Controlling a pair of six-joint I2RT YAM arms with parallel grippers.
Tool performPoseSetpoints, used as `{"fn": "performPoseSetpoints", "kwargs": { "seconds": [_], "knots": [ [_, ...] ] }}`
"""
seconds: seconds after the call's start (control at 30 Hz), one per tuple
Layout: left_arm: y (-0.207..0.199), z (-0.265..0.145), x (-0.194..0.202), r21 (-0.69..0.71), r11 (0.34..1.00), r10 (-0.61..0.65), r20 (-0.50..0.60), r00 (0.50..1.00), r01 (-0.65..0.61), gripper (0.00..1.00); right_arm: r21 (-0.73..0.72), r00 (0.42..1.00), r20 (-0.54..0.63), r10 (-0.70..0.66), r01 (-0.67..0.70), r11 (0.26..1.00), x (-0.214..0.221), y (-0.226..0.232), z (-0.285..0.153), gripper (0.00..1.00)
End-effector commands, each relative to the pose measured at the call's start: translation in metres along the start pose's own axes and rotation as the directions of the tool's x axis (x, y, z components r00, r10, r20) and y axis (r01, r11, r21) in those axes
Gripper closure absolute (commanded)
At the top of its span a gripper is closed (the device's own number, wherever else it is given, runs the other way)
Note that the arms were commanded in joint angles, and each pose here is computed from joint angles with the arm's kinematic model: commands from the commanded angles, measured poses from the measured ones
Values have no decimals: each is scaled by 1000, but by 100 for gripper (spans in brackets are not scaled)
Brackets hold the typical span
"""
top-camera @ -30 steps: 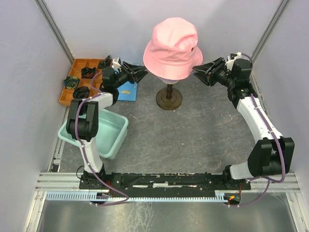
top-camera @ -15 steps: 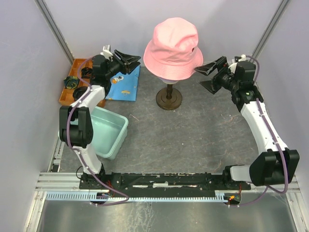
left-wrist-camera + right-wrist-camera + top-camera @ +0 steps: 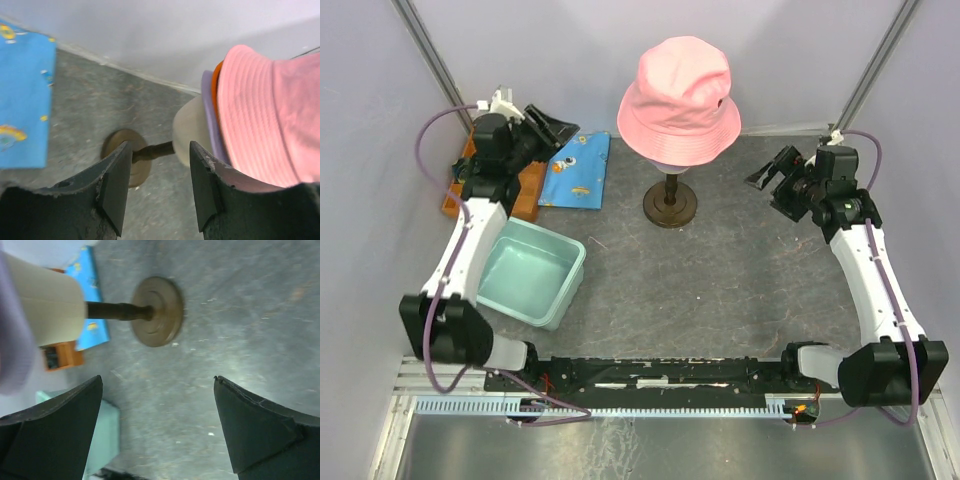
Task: Stack the hats
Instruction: Adjust the hat on the hat stand, then move the bin to the center of the board.
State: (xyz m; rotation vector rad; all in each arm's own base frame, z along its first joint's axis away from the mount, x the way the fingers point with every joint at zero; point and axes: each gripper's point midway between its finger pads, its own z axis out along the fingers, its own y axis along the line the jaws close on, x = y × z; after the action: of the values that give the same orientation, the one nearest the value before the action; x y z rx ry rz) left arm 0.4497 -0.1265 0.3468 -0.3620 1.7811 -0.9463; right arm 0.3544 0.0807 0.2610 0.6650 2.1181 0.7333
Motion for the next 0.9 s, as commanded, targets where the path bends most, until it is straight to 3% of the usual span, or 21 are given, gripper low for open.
{"fn": "performPoseSetpoints", "kwargs": {
  "seconds": [0.0,0.13,0.2,0.47,0.7,0.87],
  "knots": [
    [36,-50,4,-218,963,166,20,986,-158,43,187,980,15,-199,192,963,2,-46,-19,1],
    [58,-89,19,-352,922,178,10,984,-163,43,178,979,-24,-202,203,963,12,-53,-12,1],
    [67,-113,26,-412,896,184,11,983,-163,49,152,977,-52,-205,210,966,17,-51,-7,1],
    [121,-177,88,-616,769,83,-169,982,-171,54,91,979,-89,-183,191,977,21,-43,11,1],
    [162,-190,121,-719,671,5,-243,970,-184,52,63,981,-103,-162,169,984,23,-39,18,1],
    [165,-157,122,-699,710,-54,-172,984,-84,49,60,981,-106,-162,169,984,24,-39,18,1]
  ]
}}
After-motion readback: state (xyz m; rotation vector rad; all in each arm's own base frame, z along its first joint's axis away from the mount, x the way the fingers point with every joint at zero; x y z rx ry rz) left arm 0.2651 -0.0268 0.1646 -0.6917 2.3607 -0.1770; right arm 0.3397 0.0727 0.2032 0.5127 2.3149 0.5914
